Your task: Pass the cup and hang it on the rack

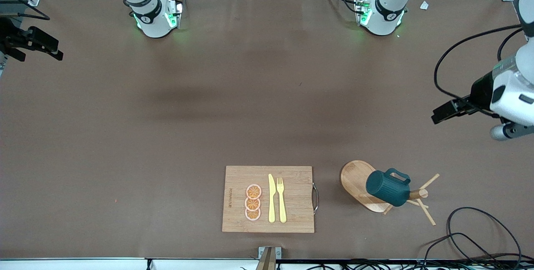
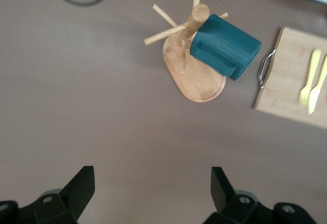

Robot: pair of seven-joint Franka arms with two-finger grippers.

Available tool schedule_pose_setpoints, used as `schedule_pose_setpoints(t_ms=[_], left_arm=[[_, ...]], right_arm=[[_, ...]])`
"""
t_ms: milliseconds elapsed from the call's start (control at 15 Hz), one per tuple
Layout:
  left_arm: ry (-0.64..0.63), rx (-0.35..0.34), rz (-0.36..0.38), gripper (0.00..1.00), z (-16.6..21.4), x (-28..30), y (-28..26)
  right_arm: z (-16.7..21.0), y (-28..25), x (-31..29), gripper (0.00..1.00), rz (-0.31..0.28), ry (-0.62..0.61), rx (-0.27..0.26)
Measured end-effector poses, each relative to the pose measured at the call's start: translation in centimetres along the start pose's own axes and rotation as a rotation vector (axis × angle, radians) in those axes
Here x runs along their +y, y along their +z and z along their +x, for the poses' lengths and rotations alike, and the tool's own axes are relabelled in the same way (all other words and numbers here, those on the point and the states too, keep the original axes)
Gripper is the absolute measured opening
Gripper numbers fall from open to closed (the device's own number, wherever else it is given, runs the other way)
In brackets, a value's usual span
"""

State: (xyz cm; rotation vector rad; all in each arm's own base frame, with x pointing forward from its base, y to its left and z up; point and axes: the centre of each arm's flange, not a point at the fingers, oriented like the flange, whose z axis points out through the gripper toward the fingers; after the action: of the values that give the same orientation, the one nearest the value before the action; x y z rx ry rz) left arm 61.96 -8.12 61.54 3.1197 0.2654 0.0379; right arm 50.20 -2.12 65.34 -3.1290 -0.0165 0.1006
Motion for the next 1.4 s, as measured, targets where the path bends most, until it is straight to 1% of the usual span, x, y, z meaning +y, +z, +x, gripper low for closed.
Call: schedule_pose_setpoints(t_ms=[133,267,333,533,733,933,1400], left_arm=[[0.106,0.005,0.033,1.00,-1.4,-1.3,-1.1],[0.179,-0.019,0.064,1.00,-3.5,-2.6,-1.6],[0.197,-0.030,0.070,1.00,-4.8,-2.8,-1.7],[0.226,-0.055,0.042,1.00,-8.8,-1.8,-1.8],[0.241,-0.056,0.040,1.00,-11.3,-1.1,-2.2],[0.236,-0.045,0.040,1.00,-12.0,-1.7,-2.8],[0.230,-0.031,0.035,1.00,-11.5,-2.2,-3.1]], right_arm=[[0.0,0.0,0.0,1.00,0.000,0.000,0.000],[0.0,0.0,0.0,1.00,0.000,0.000,0.000],[0.0,0.0,0.0,1.00,0.000,0.000,0.000],[0.0,0.0,0.0,1.00,0.000,0.000,0.000],[0.0,0.0,0.0,1.00,0.000,0.000,0.000],[0.0,0.0,0.0,1.00,0.000,0.000,0.000],[0.0,0.0,0.0,1.00,0.000,0.000,0.000]])
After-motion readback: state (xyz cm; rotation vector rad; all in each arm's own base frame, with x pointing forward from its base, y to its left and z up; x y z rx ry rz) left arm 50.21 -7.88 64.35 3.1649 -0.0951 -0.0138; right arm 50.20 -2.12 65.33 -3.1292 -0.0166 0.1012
